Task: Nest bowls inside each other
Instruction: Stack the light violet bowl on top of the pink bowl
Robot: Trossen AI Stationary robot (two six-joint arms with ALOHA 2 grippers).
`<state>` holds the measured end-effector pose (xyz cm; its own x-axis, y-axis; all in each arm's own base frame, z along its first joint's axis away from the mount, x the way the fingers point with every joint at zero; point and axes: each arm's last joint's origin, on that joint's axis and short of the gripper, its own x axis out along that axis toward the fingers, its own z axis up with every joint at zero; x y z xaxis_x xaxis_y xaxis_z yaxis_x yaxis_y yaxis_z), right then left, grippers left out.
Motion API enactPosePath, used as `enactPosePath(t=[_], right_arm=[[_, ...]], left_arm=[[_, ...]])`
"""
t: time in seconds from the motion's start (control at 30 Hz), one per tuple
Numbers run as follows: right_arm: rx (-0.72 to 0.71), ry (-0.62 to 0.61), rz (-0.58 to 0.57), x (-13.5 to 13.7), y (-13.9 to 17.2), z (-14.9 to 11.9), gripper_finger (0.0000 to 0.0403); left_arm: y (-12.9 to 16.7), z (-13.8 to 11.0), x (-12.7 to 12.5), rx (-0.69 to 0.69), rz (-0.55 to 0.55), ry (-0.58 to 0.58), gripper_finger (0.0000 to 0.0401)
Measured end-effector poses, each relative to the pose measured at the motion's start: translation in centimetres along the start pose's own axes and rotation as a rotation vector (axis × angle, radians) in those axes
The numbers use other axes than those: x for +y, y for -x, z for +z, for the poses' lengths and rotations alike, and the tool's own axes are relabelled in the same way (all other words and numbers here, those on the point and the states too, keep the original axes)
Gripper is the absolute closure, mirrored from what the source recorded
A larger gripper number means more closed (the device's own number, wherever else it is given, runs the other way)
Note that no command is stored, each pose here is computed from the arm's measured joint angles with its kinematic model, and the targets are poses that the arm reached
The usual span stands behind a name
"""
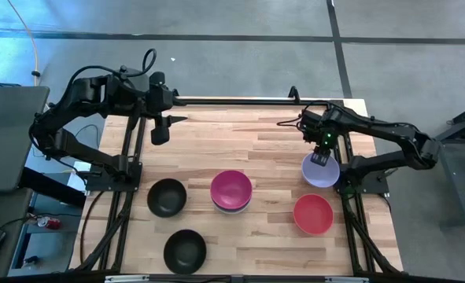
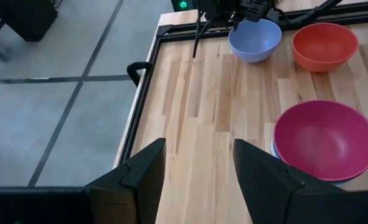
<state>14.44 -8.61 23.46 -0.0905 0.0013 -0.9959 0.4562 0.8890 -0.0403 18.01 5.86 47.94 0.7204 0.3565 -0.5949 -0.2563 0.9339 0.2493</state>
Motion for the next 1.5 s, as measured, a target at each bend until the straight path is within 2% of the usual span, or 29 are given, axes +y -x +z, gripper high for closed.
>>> enactPosePath(t=[0.17, 0.6, 0.97, 1.5], right_arm=[[0.0, -0.02, 0.002, -0.2, 0.0, 0.0, 0.031], [-0.051, 0.02, 0.054, -0.1, 0.0, 0.5, 0.0297], [0.057, 0.075, 0.069, -0.1, -1.6, 1.9, 0.0297], [0.123, 0.067, 0.056, -0.8, -3.3, 3.4, 0.0297]], left_arm=[[0.0, 0.0, 0.0, 0.0, 0.0, 0.004, 0.0224], [0.0, 0.0, -0.1, -0.004, -0.02, 0.011, 0.0224], [0.0, 0.0, -0.1, -0.002, -0.021, 0.022, 0.0224], [0.0, -0.1, -0.1, 0.007, -0.025, 0.013, 0.0224]])
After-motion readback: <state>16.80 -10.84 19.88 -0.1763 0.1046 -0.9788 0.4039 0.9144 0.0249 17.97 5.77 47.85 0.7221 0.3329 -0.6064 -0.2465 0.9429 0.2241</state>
